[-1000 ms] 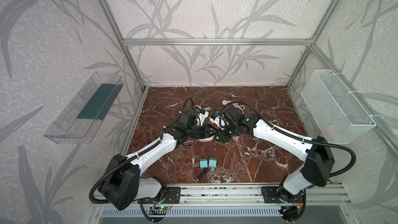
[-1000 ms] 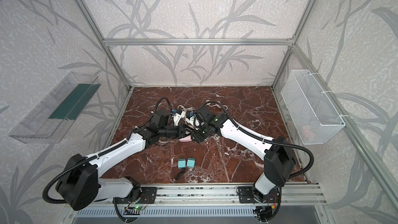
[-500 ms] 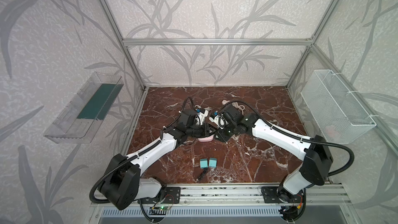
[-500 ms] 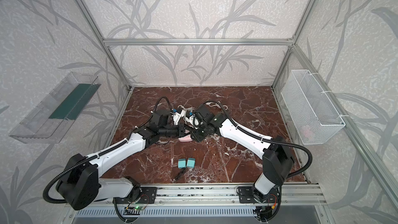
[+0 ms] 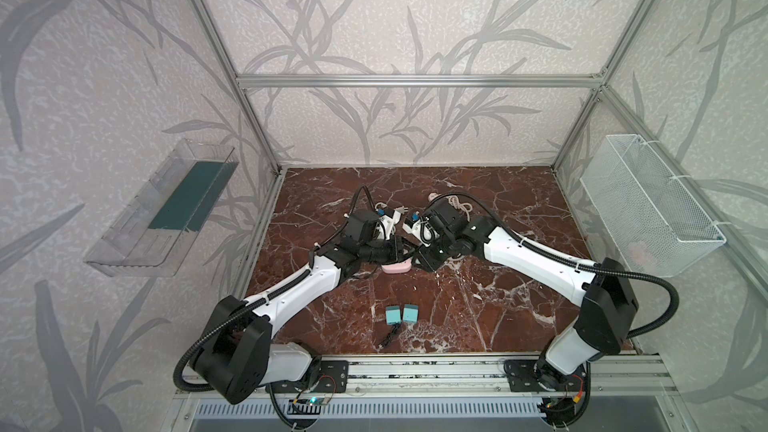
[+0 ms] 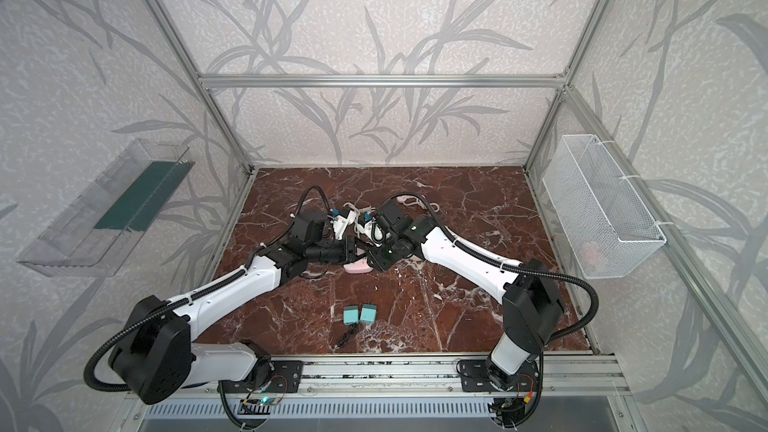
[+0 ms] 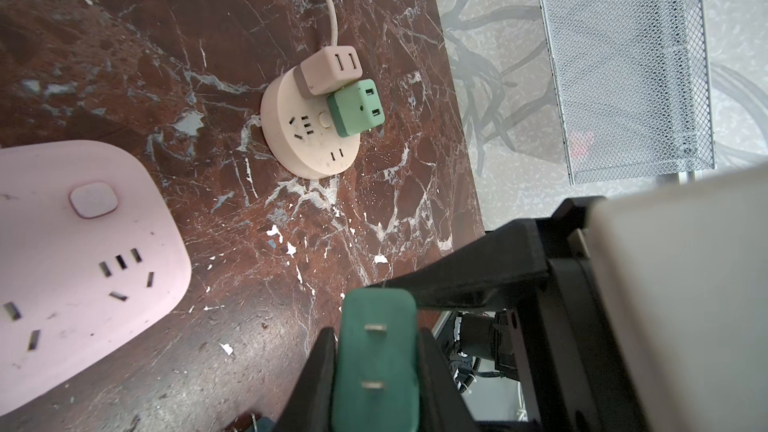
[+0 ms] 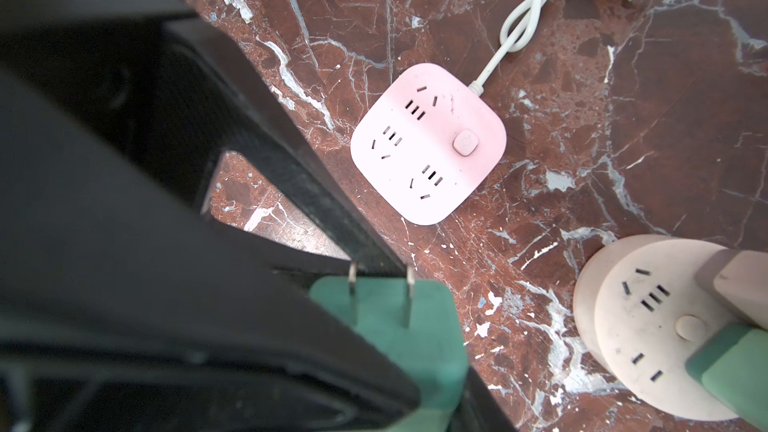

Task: Insert the plug

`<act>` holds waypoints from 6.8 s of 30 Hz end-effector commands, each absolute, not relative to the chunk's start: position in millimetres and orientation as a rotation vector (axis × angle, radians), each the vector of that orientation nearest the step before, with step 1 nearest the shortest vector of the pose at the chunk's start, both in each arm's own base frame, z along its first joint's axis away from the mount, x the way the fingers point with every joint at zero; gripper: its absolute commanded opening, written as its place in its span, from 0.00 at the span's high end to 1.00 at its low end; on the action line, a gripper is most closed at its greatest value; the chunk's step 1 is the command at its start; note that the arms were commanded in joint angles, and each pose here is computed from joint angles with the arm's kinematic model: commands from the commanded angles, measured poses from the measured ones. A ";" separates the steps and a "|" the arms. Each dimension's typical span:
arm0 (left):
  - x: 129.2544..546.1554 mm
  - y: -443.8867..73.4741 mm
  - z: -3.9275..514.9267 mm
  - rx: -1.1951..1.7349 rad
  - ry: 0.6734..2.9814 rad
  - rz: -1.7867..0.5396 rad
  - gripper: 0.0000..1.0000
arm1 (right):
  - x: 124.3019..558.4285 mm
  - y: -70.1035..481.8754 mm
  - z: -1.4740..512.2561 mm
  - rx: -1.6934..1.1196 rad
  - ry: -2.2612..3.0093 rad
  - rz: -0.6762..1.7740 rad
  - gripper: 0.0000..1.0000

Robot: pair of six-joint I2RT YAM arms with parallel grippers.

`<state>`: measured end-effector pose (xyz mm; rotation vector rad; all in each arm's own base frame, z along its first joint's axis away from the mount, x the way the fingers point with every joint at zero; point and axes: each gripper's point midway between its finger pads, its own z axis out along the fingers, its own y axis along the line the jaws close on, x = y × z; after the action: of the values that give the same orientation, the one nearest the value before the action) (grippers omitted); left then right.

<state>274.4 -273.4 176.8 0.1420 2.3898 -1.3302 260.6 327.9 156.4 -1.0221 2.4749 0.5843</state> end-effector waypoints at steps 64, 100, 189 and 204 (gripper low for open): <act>333.5 -237.2 246.1 -0.485 1.712 -1.678 1.00 | 328.7 316.6 248.0 0.022 1.976 1.872 0.61; 333.5 -243.8 245.0 -0.493 1.682 -1.772 1.00 | 328.3 342.6 258.6 -0.075 1.950 1.939 0.71; 325.0 -169.0 170.6 -0.103 2.447 -0.621 0.06 | 357.0 220.7 113.5 -0.295 2.889 0.180 1.00; 325.6 -167.6 168.2 -0.114 2.446 -0.629 0.06 | 363.0 220.3 100.9 -0.291 2.897 0.150 1.00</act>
<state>326.6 -169.3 175.2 -0.1050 2.4321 -0.6294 357.0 218.8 96.9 -0.2886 2.9143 0.1610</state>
